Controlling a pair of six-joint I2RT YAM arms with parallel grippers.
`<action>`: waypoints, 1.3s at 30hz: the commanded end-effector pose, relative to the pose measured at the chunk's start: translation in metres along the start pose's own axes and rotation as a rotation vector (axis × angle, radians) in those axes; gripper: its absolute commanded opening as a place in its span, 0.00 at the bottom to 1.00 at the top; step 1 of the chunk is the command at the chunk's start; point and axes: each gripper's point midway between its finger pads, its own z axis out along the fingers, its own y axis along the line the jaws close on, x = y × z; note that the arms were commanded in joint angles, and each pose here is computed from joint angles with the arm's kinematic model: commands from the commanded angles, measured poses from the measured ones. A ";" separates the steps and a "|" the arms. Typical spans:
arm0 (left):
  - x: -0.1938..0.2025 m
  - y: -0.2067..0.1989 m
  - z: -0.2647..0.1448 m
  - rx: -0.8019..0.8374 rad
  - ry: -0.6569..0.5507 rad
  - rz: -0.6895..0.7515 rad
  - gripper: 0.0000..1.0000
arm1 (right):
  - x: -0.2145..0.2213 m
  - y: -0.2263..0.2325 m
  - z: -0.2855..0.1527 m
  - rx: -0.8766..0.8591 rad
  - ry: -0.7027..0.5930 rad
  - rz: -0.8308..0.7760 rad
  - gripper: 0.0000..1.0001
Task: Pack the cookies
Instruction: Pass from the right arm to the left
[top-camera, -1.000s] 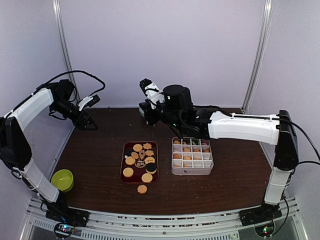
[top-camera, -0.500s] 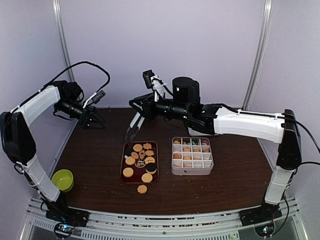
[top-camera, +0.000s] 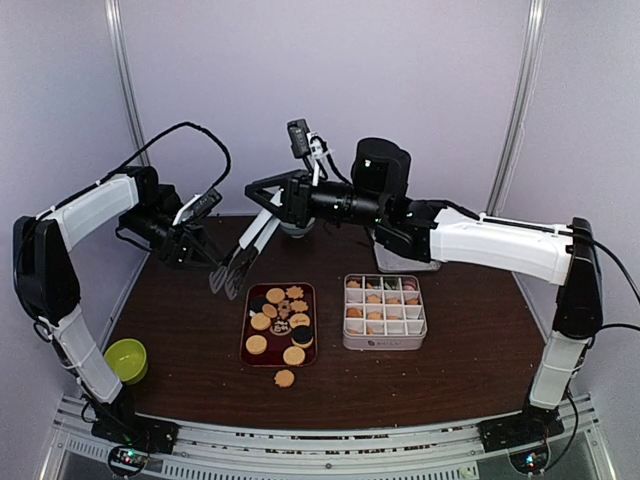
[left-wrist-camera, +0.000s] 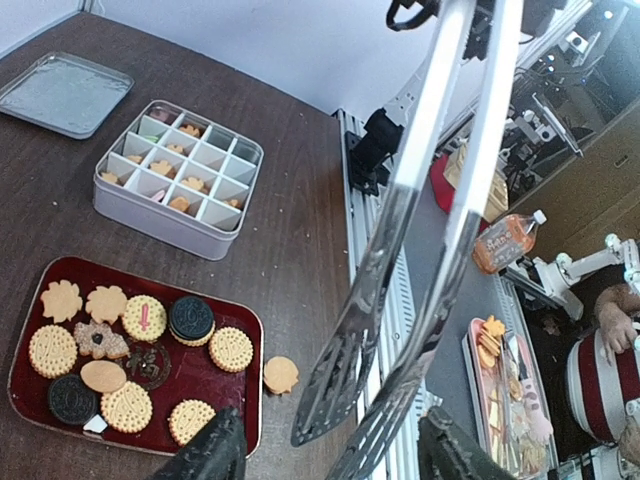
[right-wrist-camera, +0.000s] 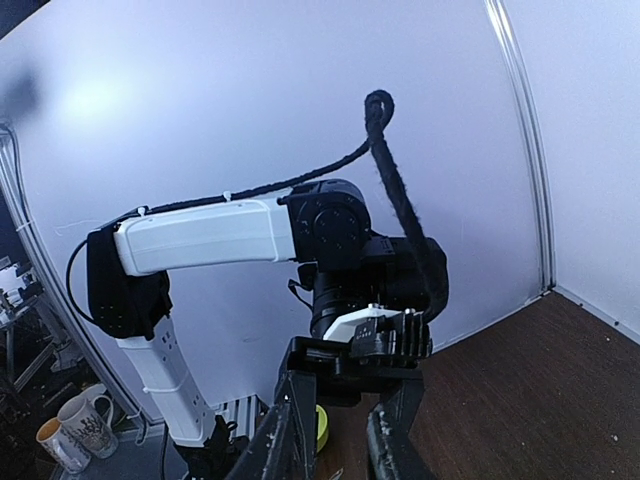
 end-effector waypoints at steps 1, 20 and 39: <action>-0.003 -0.010 0.002 0.037 -0.030 -0.003 0.56 | -0.033 0.010 -0.003 -0.064 -0.084 -0.031 0.00; -0.007 -0.019 0.020 0.075 0.033 -0.001 0.00 | -0.036 -0.008 -0.007 -0.052 -0.100 -0.014 0.45; -0.026 -0.012 0.014 0.044 0.035 0.036 0.00 | -0.001 -0.057 -0.054 0.014 -0.145 0.270 0.85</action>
